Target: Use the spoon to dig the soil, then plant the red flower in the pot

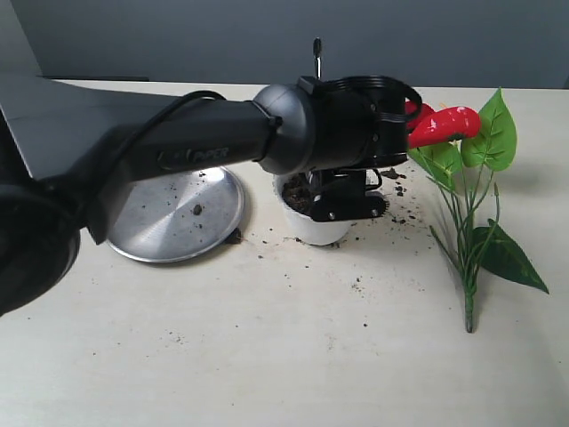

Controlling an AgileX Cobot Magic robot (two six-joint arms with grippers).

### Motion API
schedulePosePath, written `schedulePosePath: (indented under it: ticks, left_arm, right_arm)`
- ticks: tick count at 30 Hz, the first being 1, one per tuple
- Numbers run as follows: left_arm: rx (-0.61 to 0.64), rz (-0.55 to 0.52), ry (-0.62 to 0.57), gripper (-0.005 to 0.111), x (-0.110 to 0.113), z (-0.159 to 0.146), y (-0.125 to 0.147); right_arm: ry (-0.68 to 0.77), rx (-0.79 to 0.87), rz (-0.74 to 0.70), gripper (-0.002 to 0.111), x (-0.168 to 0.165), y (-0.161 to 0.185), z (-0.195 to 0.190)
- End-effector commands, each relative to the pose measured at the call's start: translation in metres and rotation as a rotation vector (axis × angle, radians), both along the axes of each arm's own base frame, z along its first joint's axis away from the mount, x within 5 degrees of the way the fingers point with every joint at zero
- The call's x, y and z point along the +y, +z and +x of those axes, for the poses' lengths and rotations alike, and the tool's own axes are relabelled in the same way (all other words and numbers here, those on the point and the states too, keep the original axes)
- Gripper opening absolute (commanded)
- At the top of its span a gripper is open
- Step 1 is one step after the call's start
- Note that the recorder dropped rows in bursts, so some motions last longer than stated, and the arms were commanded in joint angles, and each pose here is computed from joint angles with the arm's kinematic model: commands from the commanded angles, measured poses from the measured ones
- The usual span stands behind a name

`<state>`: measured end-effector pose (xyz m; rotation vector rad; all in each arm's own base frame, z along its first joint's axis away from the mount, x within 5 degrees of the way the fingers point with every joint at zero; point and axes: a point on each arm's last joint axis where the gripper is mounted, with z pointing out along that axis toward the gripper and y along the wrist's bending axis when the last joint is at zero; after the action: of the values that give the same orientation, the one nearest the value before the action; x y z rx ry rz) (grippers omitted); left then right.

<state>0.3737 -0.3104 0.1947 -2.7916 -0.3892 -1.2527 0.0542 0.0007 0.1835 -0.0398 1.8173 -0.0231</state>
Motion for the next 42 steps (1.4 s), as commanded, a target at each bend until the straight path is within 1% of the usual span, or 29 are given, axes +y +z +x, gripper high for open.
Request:
schedulePosePath:
  ticks: [1,5,13,17,20,26,32,34,39,42]
  left_arm:
    - [-0.04,0.002,0.004,0.0,0.001,-0.003,0.015]
    - [-0.051,0.009,0.006,0.0,0.003,-0.001,0.016]
    - [-0.073,-0.046,-0.021,0.0,0.013,0.016,0.017]
    - [-0.064,-0.044,-0.017,0.0,0.017,0.02,0.014]
    - [-0.046,-0.052,-0.028,0.0,0.018,0.02,0.009]
    - [-0.018,-0.034,-0.029,0.0,0.015,0.022,-0.008]
    - [0.002,-0.049,-0.035,0.0,0.012,0.021,-0.014]
    - [0.02,-0.053,-0.018,0.0,0.011,0.018,-0.016]
    - [0.064,-0.02,0.026,0.0,0.009,0.008,-0.018]
    - [0.066,-0.013,0.024,0.0,0.006,0.004,-0.018]
  right_arm:
    - [-0.004,-0.01,-0.005,-0.001,0.0,0.0,0.0]
    - [-0.004,-0.01,-0.005,-0.001,0.0,0.0,0.0]
    - [-0.004,-0.01,-0.005,-0.001,0.0,0.0,0.0]
    - [-0.004,-0.015,-0.009,-0.001,0.0,0.001,0.0]
    - [-0.004,-0.015,-0.009,-0.001,0.0,0.001,0.0]
    - [-0.004,-0.015,-0.009,-0.001,0.0,0.001,0.0]
    - [-0.004,-0.015,-0.009,-0.001,0.0,0.001,0.0]
    - [-0.004,-0.015,-0.009,-0.001,0.0,0.001,0.0]
    - [-0.004,-0.01,-0.007,-0.001,0.0,0.0,0.0]
    - [-0.004,-0.01,-0.007,-0.001,0.0,0.0,0.0]
